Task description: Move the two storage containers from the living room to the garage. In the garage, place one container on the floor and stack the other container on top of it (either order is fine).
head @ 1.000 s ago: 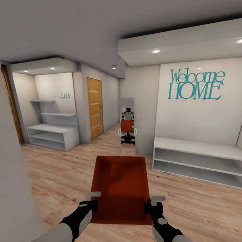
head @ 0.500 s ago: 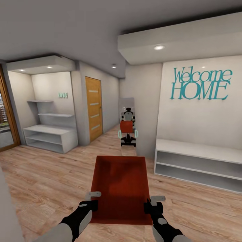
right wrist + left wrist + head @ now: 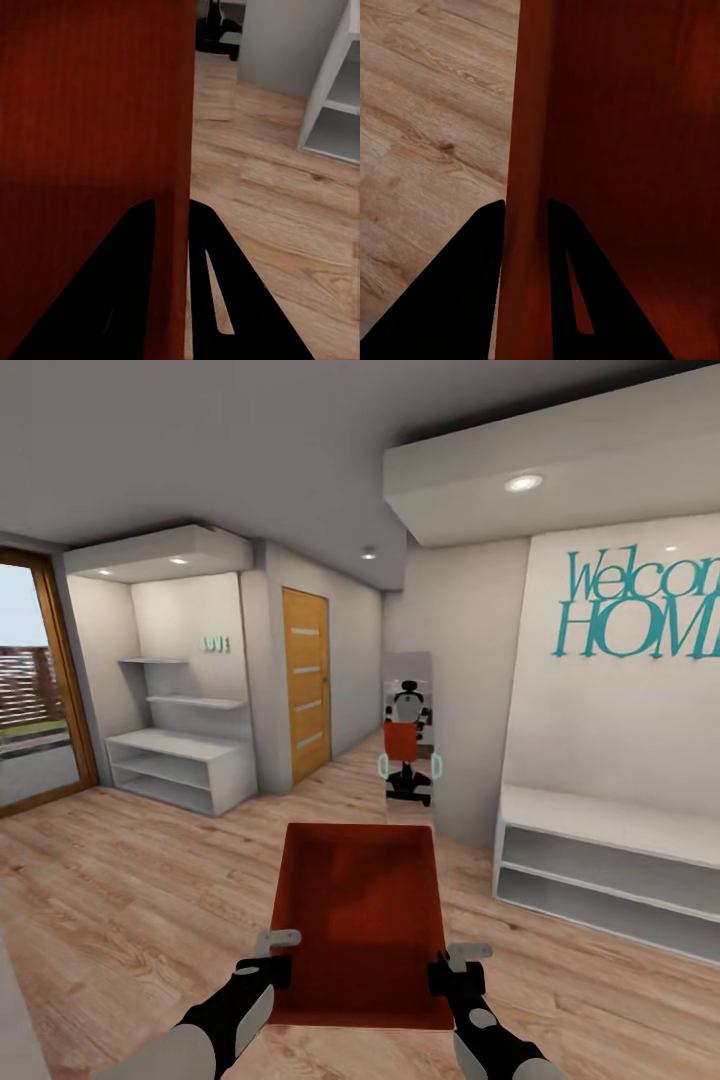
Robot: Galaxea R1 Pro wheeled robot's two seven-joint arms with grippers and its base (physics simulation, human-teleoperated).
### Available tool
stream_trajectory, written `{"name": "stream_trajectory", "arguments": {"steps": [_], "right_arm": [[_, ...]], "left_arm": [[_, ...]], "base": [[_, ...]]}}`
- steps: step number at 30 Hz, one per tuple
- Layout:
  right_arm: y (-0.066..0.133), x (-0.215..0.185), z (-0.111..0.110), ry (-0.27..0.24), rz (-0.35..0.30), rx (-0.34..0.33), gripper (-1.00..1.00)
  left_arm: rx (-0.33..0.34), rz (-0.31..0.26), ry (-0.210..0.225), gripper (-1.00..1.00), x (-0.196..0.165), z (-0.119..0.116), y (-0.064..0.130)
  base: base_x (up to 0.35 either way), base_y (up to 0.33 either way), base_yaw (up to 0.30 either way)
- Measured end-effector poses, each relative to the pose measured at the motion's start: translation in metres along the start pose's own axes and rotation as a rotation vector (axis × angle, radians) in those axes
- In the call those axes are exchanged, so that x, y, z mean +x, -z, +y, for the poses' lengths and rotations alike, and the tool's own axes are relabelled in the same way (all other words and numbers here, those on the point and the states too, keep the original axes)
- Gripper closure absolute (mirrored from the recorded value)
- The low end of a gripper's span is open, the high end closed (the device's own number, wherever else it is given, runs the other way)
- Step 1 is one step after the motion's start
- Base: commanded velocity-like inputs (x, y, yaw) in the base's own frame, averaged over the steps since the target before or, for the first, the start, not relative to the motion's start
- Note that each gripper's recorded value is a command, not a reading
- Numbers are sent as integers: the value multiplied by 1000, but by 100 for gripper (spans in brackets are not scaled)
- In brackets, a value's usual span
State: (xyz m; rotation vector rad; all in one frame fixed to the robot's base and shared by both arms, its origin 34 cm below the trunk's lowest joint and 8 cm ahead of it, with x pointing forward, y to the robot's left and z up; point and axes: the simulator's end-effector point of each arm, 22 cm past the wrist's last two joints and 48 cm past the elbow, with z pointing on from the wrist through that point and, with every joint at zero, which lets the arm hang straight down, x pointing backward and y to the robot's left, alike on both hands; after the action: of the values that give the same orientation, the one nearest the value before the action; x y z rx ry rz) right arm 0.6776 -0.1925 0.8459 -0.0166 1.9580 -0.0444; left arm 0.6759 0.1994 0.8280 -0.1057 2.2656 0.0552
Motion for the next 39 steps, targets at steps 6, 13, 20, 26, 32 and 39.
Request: {"name": "stream_trajectory", "arguments": {"steps": [6,13,20,26,32,39], "right_arm": [[0,0,0,1,-1,0,100],[0,0,0,1,-1,0,100],[0,0,0,1,0,0,100],[0,0,0,2,0,0,100],[0,0,0,2,0,-1,100],[0,0,0,2,0,-1,100]], "left_arm": [[0,0,1,100,0,0,0],[0,-1,2,100,0,0,0],[0,0,2,100,0,0,0],[0,0,2,100,0,0,0],[0,0,3,100,0,0,0],[-1,0,3,100,0,0,0]], "base": [[321,0,4],[321,0,0],[322,0,0],[321,0,0],[321,0,63],[321,0,261]]}}
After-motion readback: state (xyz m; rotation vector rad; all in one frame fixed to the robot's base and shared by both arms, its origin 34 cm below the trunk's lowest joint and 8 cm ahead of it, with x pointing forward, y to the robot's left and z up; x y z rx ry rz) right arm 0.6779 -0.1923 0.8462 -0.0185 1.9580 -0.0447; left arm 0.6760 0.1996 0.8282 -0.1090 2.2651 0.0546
